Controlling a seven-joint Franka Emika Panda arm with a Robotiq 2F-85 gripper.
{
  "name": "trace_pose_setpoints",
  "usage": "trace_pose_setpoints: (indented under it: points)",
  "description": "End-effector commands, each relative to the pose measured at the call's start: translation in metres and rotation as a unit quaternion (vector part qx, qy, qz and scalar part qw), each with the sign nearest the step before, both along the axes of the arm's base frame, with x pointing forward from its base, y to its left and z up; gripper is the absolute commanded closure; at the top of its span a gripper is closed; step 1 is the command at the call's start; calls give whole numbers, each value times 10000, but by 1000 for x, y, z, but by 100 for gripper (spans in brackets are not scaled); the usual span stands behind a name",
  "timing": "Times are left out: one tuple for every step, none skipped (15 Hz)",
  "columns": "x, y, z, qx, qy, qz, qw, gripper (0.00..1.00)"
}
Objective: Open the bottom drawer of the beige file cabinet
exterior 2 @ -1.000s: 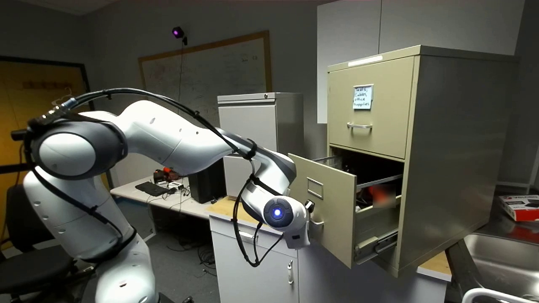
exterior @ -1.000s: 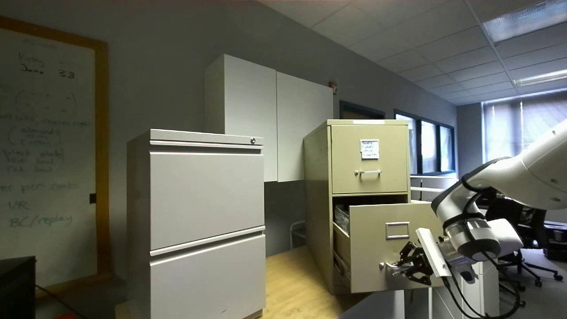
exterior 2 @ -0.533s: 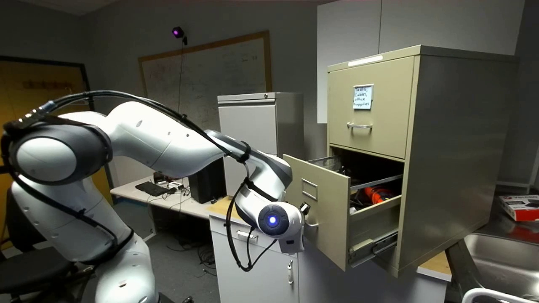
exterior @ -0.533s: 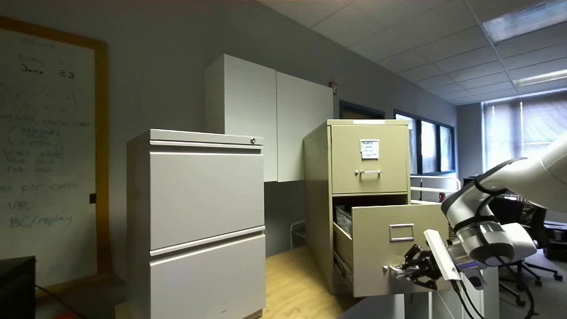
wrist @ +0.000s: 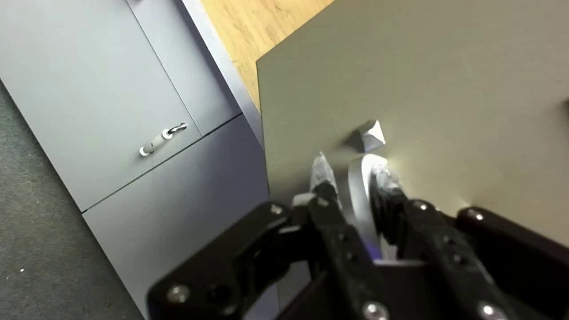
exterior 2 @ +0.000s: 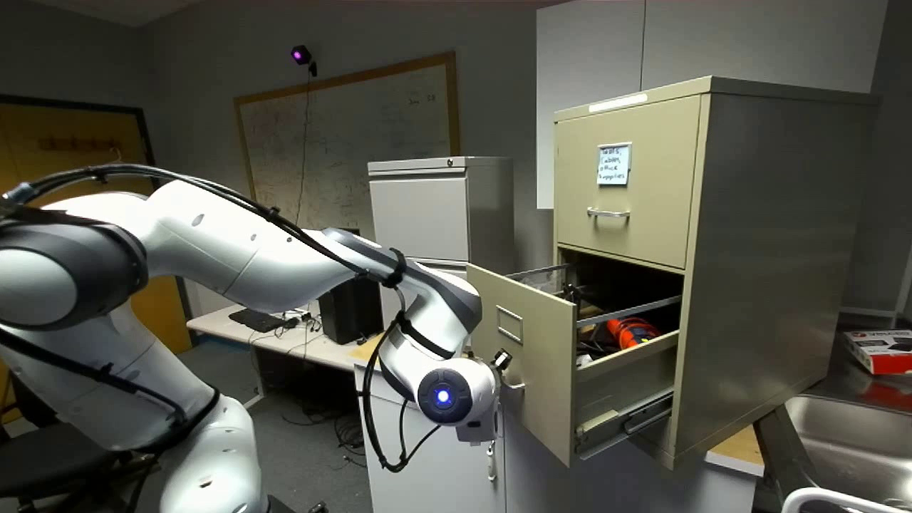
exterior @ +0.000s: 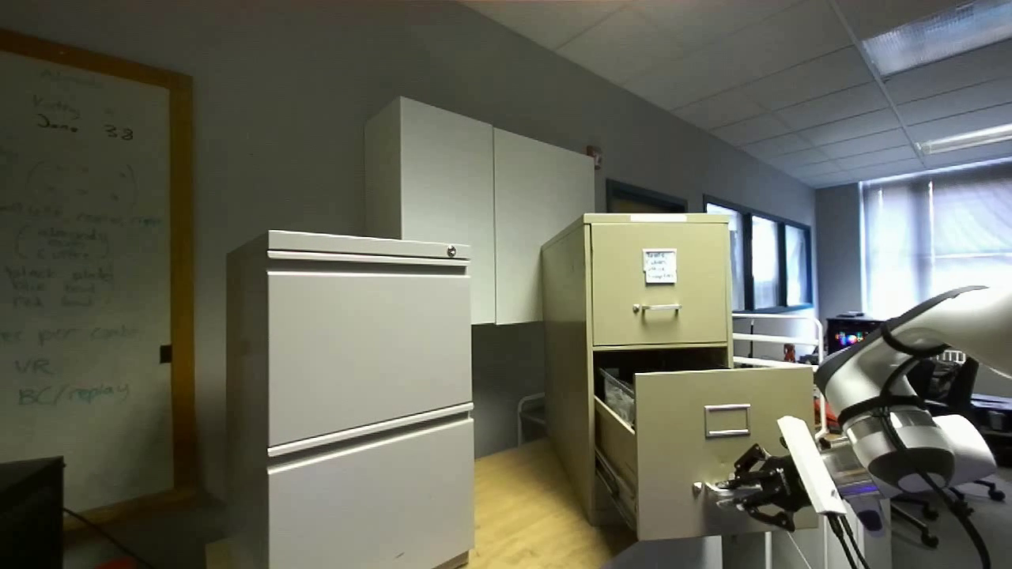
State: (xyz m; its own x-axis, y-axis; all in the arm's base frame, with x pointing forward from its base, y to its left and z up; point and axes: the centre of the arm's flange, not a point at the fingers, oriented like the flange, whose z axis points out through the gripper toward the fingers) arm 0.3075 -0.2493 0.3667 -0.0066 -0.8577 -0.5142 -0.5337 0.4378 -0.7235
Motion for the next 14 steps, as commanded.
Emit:
trace_pose_setpoints:
  points:
    - [-4, 47, -20, 474, 162, 578, 9971, 93]
    - [-4, 48, -20, 516, 154, 580, 9969, 93]
    - [-4, 48, -20, 560, 147, 582, 9966, 93]
    - [-4, 48, -20, 602, 142, 586, 9964, 93]
    - [-3, 48, -19, 663, 132, 600, 9959, 93]
    - [-2, 50, -18, 745, 99, 648, 9951, 93]
    - [-2, 51, -17, 810, 75, 681, 9944, 93]
    - [-3, 52, -17, 864, 51, 712, 9937, 93]
    - [-1, 58, -19, 979, 21, 869, 9914, 93]
    - [0, 70, -27, 1138, 72, 1122, 9871, 93]
    - [0, 81, -34, 1292, 150, 1380, 9819, 78]
    - [1, 90, -37, 1443, 215, 1641, 9756, 51]
    - [3, 94, -39, 1583, 287, 1895, 9686, 53]
    - [4, 99, -42, 1725, 380, 2136, 9608, 52]
